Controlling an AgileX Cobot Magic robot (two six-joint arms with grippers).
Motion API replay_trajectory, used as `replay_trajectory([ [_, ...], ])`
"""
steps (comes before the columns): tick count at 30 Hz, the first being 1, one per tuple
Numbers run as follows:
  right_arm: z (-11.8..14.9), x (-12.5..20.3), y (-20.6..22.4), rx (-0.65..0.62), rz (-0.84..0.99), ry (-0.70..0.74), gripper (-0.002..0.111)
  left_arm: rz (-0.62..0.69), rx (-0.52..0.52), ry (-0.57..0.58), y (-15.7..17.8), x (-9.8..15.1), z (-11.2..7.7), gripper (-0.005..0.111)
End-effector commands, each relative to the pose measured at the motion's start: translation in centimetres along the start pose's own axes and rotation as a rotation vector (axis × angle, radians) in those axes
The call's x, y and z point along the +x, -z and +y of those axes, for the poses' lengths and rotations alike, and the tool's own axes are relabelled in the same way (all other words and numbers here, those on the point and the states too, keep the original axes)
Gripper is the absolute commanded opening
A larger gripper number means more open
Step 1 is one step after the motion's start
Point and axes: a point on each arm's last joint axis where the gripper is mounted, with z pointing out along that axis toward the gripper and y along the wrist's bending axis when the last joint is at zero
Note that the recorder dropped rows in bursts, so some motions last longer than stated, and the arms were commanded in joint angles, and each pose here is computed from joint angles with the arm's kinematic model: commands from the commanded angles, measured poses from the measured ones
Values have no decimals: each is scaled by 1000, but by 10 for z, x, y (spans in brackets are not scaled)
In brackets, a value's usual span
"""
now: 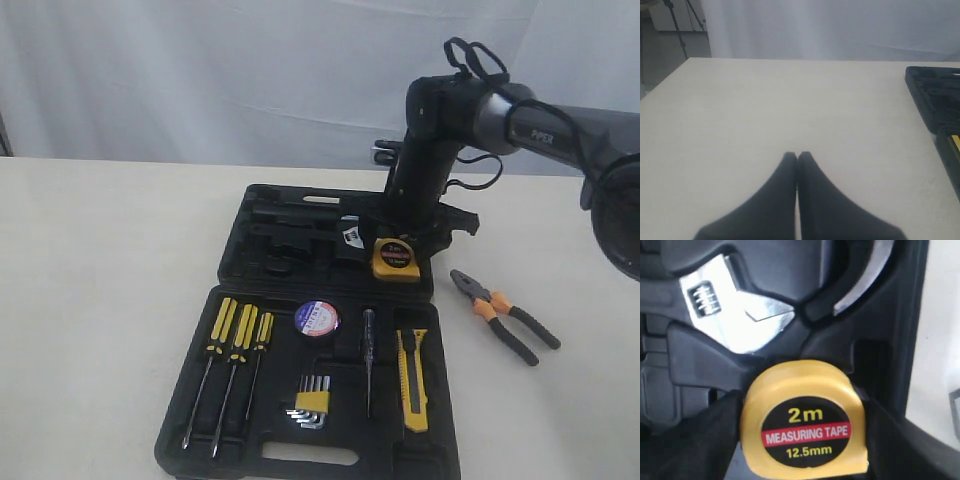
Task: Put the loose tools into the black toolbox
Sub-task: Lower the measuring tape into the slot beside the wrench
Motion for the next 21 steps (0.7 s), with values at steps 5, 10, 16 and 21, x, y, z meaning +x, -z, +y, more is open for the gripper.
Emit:
replay_trajectory([
  [5, 19, 7, -1, 29, -24, 9, 23, -4, 5, 5, 0, 0, 0, 0],
  [10, 12, 12, -14, 92, 46, 10, 23, -4, 5, 5, 0, 0, 0, 0],
  [16, 10, 17, -31, 124, 99, -3, 25, -4, 5, 5, 0, 0, 0, 0],
  [21, 9, 16, -32, 131, 93, 6, 46, -4, 5, 5, 0, 0, 0, 0],
])
